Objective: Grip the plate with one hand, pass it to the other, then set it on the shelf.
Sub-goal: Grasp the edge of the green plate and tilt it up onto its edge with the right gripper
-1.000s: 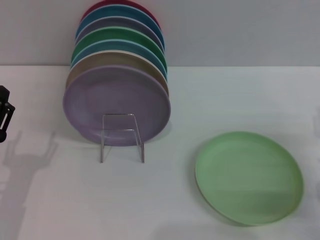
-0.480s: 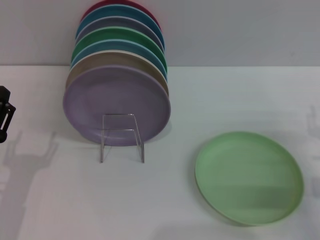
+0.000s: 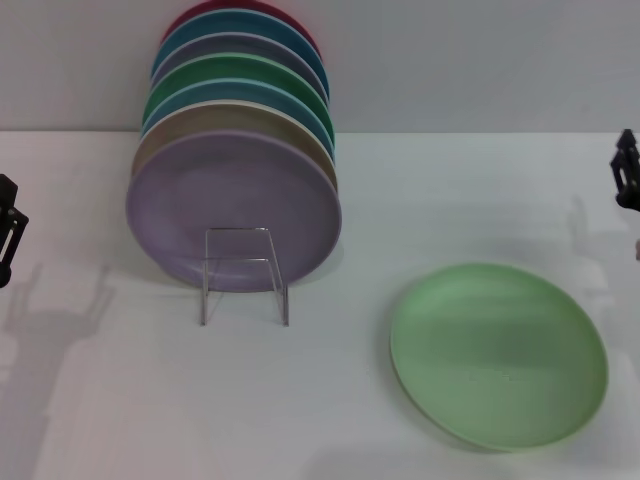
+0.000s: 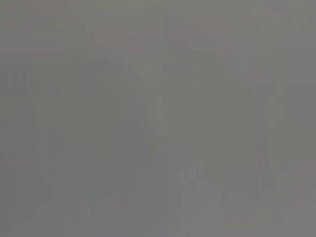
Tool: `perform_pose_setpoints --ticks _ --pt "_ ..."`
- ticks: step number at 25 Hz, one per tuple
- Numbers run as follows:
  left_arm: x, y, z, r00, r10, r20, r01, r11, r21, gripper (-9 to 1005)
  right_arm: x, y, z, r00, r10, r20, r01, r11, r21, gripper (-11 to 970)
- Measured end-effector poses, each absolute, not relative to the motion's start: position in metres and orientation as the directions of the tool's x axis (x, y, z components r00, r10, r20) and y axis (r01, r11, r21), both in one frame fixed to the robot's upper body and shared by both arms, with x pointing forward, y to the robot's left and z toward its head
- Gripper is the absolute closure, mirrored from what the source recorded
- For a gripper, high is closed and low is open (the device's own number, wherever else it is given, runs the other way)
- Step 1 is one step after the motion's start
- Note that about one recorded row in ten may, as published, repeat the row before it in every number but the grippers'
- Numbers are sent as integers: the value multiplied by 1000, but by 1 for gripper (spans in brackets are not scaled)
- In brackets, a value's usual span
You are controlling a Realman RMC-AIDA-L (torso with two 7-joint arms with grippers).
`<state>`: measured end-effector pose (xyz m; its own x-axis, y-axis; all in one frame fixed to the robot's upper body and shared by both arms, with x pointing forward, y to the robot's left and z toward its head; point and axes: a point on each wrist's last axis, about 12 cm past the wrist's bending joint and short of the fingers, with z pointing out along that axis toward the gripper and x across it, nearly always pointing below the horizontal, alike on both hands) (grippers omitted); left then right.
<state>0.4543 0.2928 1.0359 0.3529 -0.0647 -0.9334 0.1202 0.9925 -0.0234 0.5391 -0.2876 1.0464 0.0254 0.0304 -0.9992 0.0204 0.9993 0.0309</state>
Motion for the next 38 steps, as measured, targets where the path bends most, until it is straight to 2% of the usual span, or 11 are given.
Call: perform_pose_setpoints --ticks 9,13,16,20,28,38 --pt "454 293 1036 351 -63 -934 119 993 -22 154 561 -286 1079 -200 28 -979 -16 999 32 460" --pt "455 293 1036 349 -63 -935 120 993 -22 153 569 -293 1099 -366 64 -928 -103 989 109 462" --pt "455 293 1036 349 -63 -935 121 992 -21 153 570 -298 1108 -416 75 -906 -137 980 144 461" --pt "456 292 1036 350 -64 -934 124 992 -22 153 571 -307 1131 -573 43 -818 -231 950 211 461" --pt "459 288 1038 358 -80 -930 131 991 -35 153 571 -316 1166 -743 -71 -666 -310 918 247 461" --pt "463 286 1037 340 -92 -936 140 989 -46 153 574 -317 1173 -846 -200 -494 -338 918 206 462"
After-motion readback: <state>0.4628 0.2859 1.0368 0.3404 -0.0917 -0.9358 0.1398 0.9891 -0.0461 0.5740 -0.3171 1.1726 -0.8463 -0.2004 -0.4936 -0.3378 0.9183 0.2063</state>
